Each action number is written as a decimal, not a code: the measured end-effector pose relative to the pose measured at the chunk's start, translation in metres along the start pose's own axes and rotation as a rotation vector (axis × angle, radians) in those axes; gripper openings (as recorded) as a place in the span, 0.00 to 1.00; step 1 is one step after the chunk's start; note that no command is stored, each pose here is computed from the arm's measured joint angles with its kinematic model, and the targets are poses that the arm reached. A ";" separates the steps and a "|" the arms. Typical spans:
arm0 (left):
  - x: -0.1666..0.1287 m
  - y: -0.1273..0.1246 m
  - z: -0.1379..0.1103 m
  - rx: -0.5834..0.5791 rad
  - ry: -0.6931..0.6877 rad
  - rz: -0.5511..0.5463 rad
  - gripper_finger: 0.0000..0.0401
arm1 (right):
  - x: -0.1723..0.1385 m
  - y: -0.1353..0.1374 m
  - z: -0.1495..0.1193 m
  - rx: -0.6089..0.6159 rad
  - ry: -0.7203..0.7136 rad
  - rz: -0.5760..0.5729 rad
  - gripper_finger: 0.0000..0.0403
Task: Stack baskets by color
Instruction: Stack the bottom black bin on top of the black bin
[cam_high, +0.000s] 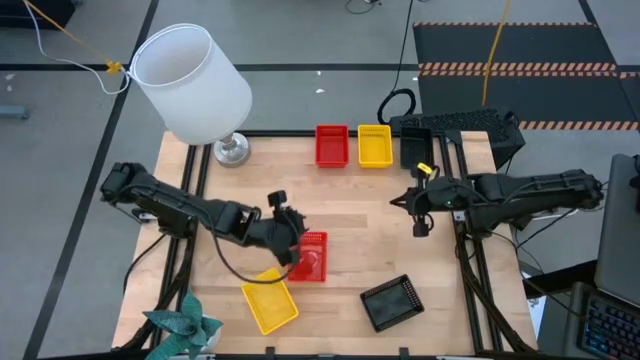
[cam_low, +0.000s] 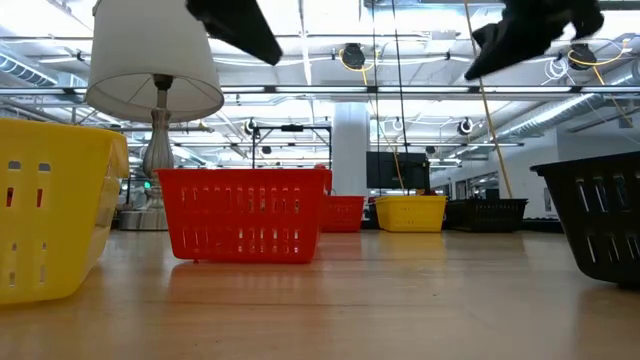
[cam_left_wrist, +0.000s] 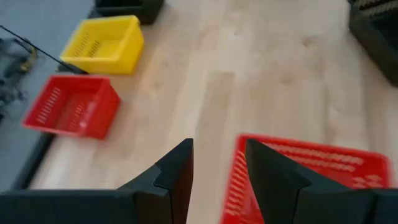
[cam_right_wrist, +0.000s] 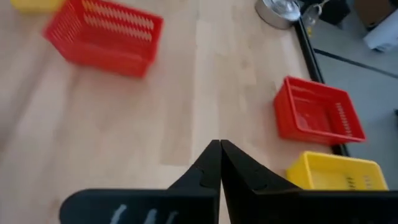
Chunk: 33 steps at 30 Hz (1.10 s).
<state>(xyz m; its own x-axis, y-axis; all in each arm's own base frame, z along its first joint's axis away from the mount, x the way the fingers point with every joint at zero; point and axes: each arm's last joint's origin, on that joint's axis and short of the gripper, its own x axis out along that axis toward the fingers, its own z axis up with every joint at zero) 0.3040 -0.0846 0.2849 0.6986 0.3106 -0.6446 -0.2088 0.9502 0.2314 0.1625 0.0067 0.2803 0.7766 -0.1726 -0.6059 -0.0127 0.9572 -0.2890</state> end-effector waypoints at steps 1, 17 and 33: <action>-0.002 -0.004 -0.002 -0.010 0.004 -0.010 0.37 | -0.003 0.001 0.004 0.015 -0.009 0.010 0.00; -0.022 -0.055 -0.047 -0.058 0.056 -0.112 0.37 | -0.012 0.009 0.019 0.016 -0.051 0.069 0.00; -0.024 -0.079 -0.062 -0.081 0.076 -0.146 0.37 | -0.012 0.010 0.016 0.013 -0.022 0.073 0.00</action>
<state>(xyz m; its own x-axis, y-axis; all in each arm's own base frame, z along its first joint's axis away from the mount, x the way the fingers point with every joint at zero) 0.2612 -0.1652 0.2366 0.6722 0.1676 -0.7211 -0.1660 0.9834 0.0738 0.1636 0.0220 0.2968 0.7874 -0.0971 -0.6088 -0.0618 0.9701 -0.2346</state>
